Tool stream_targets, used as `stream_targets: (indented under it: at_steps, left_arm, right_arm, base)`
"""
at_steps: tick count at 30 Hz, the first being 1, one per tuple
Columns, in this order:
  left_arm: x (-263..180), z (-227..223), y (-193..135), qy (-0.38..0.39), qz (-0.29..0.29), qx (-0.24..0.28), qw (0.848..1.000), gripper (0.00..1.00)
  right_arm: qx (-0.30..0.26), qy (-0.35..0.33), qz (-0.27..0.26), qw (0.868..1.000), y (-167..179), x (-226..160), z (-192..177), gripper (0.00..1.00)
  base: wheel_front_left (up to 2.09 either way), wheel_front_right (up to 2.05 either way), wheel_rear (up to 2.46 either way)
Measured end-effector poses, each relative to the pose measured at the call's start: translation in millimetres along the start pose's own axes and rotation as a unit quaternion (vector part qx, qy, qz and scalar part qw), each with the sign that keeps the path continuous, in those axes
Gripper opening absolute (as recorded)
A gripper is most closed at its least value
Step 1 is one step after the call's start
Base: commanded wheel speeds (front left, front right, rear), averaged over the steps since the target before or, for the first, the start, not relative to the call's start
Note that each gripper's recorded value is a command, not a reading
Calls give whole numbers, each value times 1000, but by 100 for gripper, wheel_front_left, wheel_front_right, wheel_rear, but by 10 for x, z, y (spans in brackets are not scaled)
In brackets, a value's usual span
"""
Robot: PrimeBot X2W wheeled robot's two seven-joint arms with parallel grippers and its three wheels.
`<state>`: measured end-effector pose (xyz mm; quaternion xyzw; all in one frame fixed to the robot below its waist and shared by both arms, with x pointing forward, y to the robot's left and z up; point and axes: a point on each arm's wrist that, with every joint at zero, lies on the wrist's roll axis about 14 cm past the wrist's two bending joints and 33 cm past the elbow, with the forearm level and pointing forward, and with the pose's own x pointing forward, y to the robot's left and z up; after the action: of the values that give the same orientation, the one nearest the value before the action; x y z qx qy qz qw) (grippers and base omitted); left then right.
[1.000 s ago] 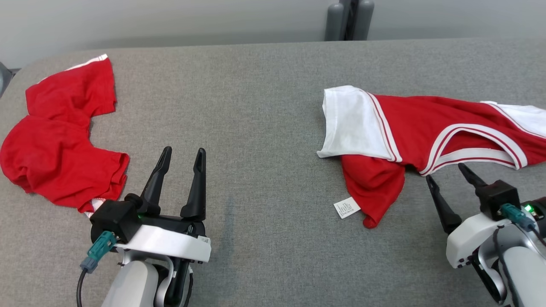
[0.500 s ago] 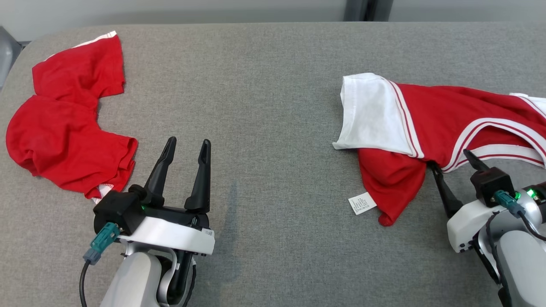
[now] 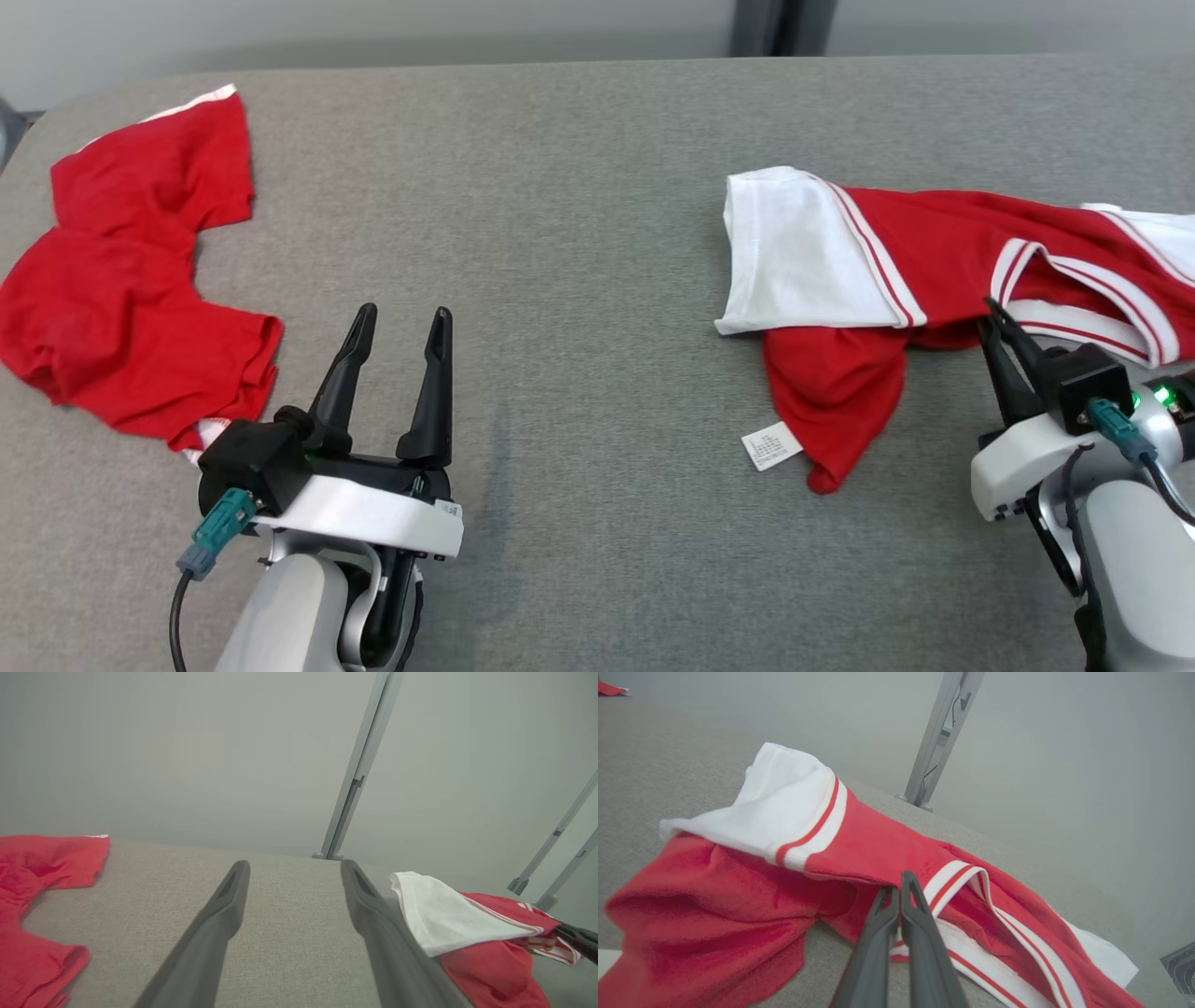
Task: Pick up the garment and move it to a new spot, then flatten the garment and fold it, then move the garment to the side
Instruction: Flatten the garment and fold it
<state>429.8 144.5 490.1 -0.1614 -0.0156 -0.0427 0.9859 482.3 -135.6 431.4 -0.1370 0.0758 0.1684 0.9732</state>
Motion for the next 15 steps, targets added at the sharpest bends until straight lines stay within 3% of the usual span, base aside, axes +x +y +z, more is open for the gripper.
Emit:
stream_targets:
  at_steps: [9,15]
  left_arm:
    - [95,-33,-237,1,-34,-6,999,100]
    - [179,-88,-447,5,-64,-13,998,100]
  right_arm:
    - [13,-103,-102,989,-603,-389,570,0]
    - [15,-123,-170,978,-1005,-913,638,0]
  base:
    - [0,0,0]
    - [0,0,0]
